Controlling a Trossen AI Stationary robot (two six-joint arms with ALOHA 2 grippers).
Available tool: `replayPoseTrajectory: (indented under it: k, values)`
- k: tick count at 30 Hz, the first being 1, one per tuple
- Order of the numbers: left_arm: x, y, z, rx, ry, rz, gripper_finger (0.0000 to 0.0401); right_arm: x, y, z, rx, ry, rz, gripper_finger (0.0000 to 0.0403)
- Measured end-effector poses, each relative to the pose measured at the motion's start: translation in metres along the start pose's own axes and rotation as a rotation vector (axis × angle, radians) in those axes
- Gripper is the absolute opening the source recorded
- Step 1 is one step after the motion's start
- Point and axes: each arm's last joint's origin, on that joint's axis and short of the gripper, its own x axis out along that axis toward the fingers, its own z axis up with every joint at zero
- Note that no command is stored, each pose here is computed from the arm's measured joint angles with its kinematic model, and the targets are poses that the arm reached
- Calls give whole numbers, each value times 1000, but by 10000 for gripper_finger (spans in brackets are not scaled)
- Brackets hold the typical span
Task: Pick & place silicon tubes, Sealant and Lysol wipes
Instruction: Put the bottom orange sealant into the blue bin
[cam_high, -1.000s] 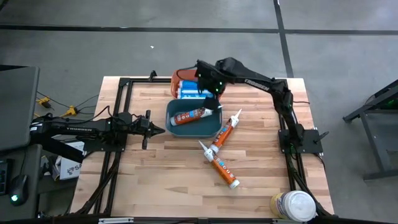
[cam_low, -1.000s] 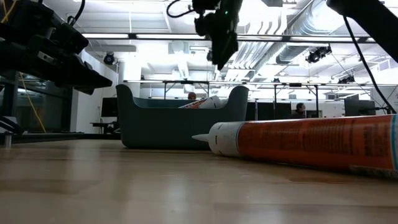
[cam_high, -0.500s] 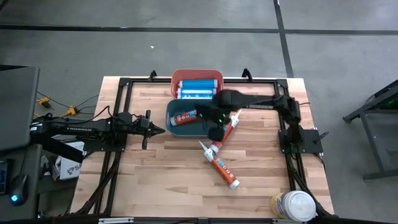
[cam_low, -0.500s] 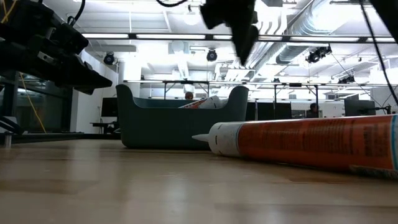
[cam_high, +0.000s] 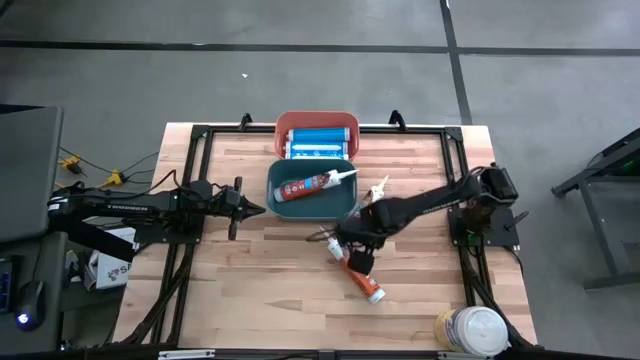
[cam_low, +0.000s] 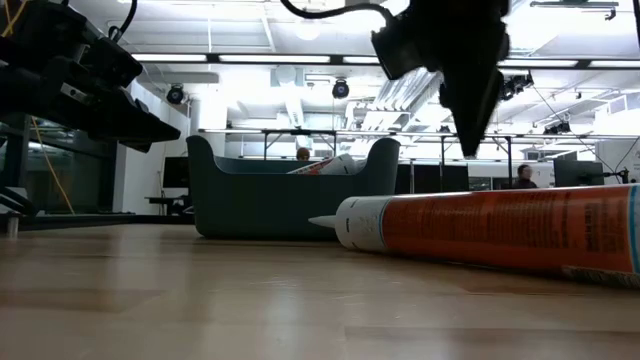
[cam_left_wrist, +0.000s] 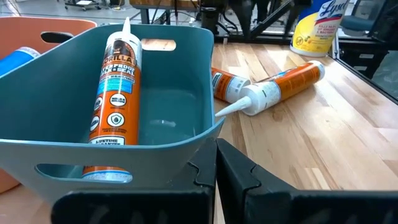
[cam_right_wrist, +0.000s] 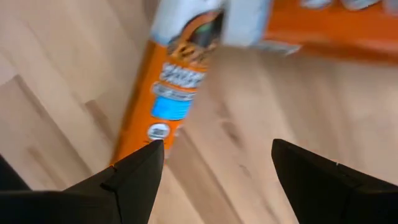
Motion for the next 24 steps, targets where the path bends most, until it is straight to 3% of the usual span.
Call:
replayPoseTrajectory:
  k: [8,24]
  values:
    - [0,0,0,0,0,3,0,33,10,-19,69,-30,24,294]
    - [0,0,0,0,4,2,0,60,34,-25,133,-90,67,294]
